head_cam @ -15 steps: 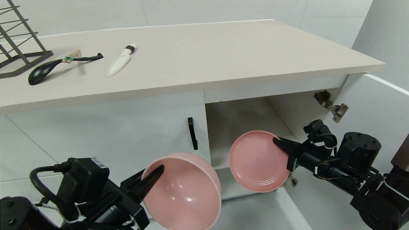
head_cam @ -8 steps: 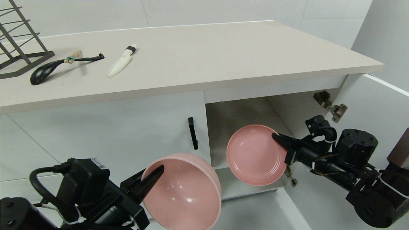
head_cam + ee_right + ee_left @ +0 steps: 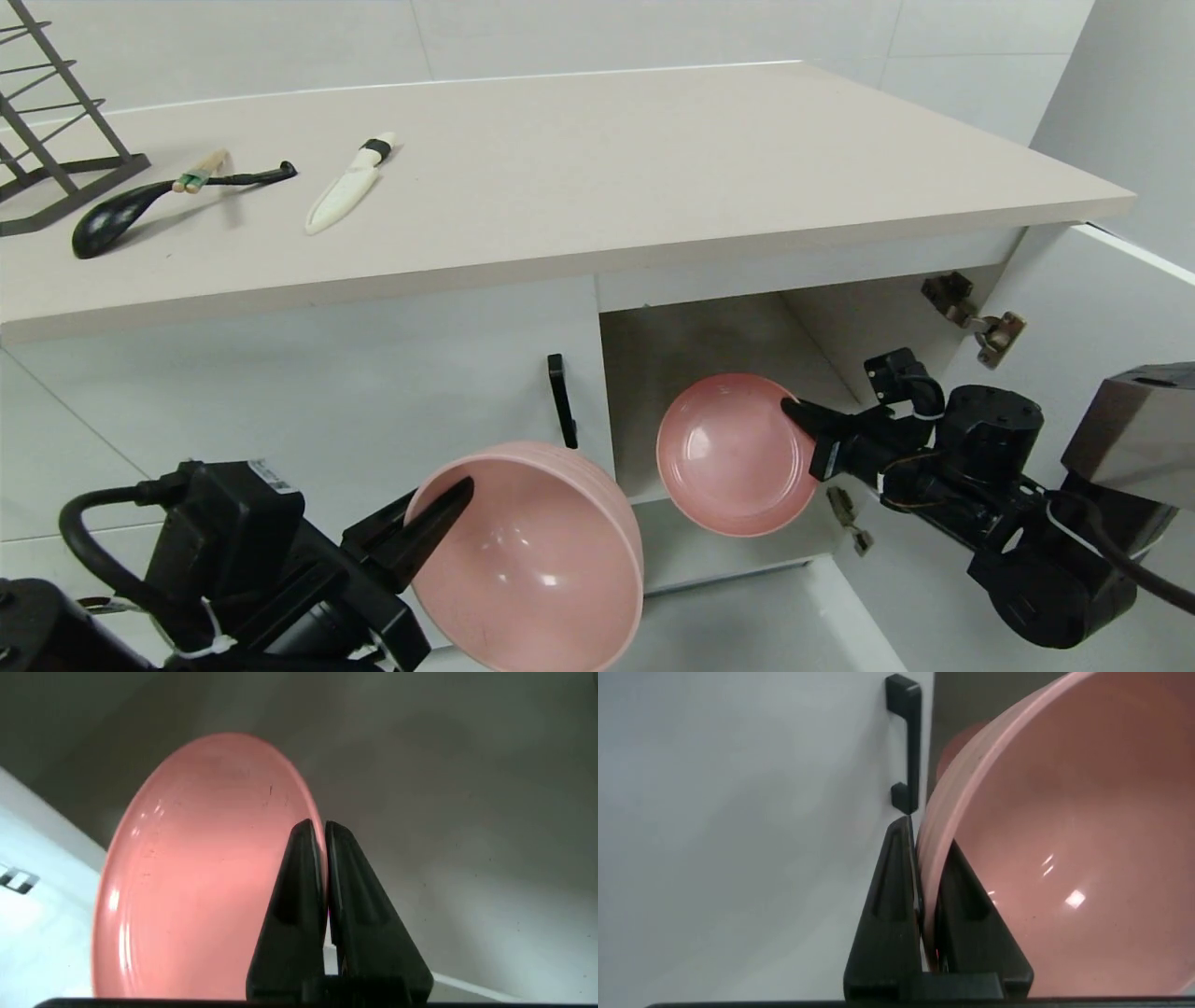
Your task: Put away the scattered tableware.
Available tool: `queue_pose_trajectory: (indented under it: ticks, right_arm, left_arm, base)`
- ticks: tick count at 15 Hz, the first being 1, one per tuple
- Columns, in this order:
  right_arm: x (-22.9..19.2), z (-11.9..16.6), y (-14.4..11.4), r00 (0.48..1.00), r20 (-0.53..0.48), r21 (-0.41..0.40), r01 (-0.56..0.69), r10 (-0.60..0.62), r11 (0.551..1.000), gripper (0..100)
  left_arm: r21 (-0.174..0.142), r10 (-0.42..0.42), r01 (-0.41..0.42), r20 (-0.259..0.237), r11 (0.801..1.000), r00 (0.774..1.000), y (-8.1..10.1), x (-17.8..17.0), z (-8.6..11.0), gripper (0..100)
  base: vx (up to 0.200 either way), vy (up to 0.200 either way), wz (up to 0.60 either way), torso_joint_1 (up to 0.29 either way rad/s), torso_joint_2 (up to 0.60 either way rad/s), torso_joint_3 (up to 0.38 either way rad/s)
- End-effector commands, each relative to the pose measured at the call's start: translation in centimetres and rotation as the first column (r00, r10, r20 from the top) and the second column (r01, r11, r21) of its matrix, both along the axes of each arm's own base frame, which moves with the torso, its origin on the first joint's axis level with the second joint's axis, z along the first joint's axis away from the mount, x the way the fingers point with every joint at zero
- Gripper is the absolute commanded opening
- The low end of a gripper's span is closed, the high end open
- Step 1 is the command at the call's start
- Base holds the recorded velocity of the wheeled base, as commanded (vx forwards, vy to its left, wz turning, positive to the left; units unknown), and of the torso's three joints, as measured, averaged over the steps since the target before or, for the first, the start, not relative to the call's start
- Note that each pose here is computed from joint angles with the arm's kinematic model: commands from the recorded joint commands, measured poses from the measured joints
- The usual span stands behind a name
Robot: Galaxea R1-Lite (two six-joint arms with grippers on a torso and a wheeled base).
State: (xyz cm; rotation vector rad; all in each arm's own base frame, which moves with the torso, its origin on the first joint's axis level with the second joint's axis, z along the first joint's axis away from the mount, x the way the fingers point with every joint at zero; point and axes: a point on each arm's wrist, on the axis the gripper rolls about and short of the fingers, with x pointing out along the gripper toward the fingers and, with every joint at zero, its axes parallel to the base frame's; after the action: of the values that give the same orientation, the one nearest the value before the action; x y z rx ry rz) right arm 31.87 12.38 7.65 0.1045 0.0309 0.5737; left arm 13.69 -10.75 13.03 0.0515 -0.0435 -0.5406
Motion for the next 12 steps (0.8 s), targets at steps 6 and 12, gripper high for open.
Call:
queue_pose_trajectory:
  ticks: [6, 12]
  right_arm:
    - [3.3, -1.6, 1.2, 1.0, -0.009, 0.075, 0.0, 0.001, 0.997, 0]
    - [5.2, -2.6, 1.9, 1.0, -0.013, 0.127, 0.001, 0.001, 0.992, 0]
  left_arm:
    - [-0.001, 0.123, -0.123, -0.006, 0.992, 0.992, 0.2, 0.2, -0.1, 0]
    - [-0.038, 0.191, -0.191, -0.001, 0.981, 0.982, 0.6, 0.0, 0.3, 0]
  base:
    - [0.0, 0.0, 0.0, 0.0, 0.0, 0.0]
    - [0.0, 0.0, 0.0, 0.0, 0.0, 0.0]
